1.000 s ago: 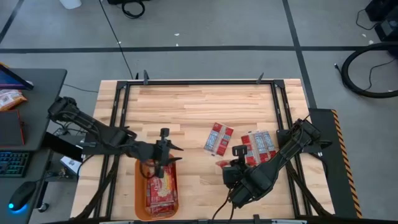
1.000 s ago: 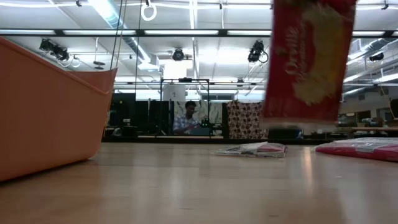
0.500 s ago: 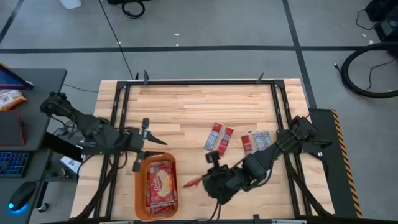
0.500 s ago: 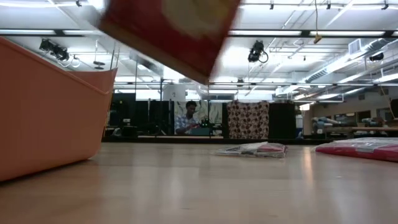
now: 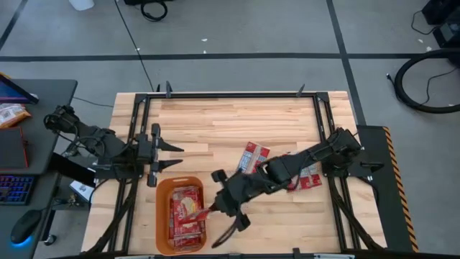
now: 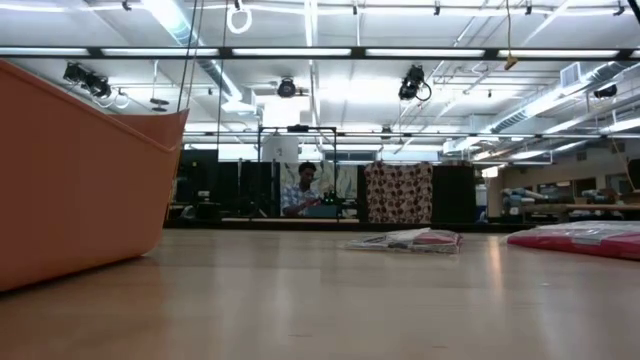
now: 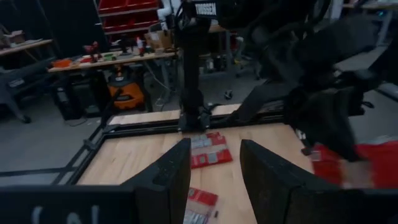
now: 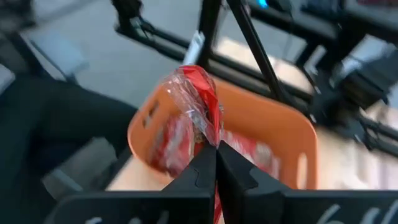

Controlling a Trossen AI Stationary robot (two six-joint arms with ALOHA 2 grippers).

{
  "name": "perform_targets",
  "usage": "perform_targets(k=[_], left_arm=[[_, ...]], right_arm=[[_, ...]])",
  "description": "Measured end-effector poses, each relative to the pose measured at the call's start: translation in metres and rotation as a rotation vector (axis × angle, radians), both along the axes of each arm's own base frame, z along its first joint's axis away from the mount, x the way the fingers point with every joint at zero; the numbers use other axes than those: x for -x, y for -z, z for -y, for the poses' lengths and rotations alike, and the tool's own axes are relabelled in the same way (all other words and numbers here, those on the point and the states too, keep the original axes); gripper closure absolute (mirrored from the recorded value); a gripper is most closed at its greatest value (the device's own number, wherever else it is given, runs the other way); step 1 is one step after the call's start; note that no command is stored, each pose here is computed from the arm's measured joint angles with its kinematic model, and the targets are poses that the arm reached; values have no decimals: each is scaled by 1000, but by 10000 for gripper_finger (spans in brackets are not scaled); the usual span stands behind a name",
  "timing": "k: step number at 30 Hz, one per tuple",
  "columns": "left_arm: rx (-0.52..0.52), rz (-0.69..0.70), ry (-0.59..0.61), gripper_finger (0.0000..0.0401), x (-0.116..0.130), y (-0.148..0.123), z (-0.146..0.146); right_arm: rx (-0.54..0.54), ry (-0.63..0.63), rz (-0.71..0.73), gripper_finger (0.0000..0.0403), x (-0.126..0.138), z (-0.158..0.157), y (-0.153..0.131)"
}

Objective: Sort popcorn bags into baskets
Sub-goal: Put the red popcorn pack into the orange bin

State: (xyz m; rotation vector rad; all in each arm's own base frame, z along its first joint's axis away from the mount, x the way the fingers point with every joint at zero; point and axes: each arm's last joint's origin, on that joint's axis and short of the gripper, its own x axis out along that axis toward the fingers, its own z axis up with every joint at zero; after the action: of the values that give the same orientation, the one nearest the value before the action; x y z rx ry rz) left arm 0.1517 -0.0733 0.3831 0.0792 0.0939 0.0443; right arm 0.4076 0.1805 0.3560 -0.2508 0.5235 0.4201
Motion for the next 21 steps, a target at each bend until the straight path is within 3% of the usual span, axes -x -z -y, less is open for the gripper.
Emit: perform_targets(k=[13, 21], left_arm=[[0, -12, -5, 257, 0, 1, 0], [-10, -27, -11, 257, 0, 3, 0]], right_arm=[[-163, -225, 36, 395, -50, 9, 45], [-183, -273, -1, 395, -66, 27, 67]])
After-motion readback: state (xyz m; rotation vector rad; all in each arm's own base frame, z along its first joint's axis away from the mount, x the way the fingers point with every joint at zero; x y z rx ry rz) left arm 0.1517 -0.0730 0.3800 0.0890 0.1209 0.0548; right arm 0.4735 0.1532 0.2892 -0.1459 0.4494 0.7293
